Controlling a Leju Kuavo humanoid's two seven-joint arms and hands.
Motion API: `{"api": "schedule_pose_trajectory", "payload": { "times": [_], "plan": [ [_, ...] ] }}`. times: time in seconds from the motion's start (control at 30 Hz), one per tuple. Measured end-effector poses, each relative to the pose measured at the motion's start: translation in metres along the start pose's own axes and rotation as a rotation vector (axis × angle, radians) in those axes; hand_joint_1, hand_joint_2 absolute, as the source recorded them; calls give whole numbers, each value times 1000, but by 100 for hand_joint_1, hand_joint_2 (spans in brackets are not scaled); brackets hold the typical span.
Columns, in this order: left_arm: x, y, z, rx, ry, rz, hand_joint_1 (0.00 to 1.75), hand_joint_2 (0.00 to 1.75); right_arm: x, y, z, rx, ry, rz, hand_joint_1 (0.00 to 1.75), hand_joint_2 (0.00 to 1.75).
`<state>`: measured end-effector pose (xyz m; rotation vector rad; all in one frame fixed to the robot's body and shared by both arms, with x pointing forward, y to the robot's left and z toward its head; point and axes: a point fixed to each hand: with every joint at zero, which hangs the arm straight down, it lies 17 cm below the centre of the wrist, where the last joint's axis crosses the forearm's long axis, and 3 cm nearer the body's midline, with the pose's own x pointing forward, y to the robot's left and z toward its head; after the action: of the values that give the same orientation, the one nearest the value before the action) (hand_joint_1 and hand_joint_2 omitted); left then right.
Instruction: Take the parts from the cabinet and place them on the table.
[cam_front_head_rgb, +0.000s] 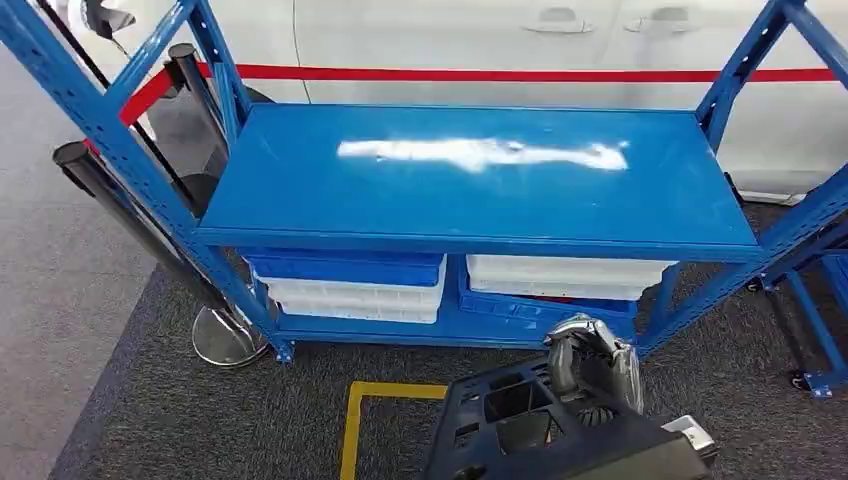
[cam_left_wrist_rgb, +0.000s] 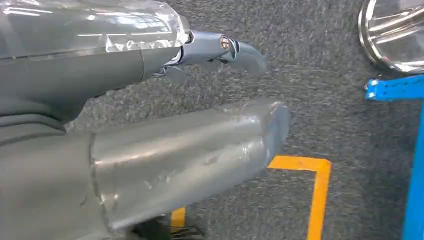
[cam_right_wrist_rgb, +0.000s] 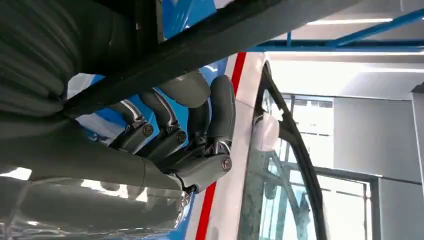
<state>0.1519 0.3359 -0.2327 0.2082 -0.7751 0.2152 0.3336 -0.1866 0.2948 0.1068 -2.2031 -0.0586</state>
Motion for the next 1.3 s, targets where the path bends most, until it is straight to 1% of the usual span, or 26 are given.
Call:
{"api": "schedule_pose_trajectory", "payload": {
  "times": [0.13, 0.37, 0.43, 0.53, 0.63, 0.73, 0.93, 1.1, 1.3],
  "plan": [
    [-1, 4, 0, 6, 2, -22, 0, 0, -2, 1, 3, 8, 8, 0, 175, 175],
    [3, 16, -4, 23, -5, -26, 0, 0, -14, -15, 17, -30, 57, 33, 175, 175],
    [4, 22, -5, 32, -7, -29, 0, 0, -17, -23, 19, -49, 65, 57, 175, 175],
    [6, 30, -7, 44, -11, -30, 0, 0, -20, -40, 19, -83, 67, 140, 175, 175],
    [6, 36, -8, 50, -9, -35, 0, 0, -35, -66, 23, -127, 108, 210, 175, 175],
    [6, 38, -8, 50, -6, -41, 0, 0, -46, -83, 27, -159, 141, 236, 175, 175],
    [5, 41, -9, 51, 2, -49, 0, 0, -66, -101, 43, -196, 219, 222, 175, 175],
    [7, 47, -9, 45, -5, -61, 0, 0, -68, -115, 51, -235, 237, 187, 175, 175],
    [9, 48, -11, 44, -13, -81, 0, 0, -70, -132, 66, -274, 269, 206, 175, 175]
  ]
}}
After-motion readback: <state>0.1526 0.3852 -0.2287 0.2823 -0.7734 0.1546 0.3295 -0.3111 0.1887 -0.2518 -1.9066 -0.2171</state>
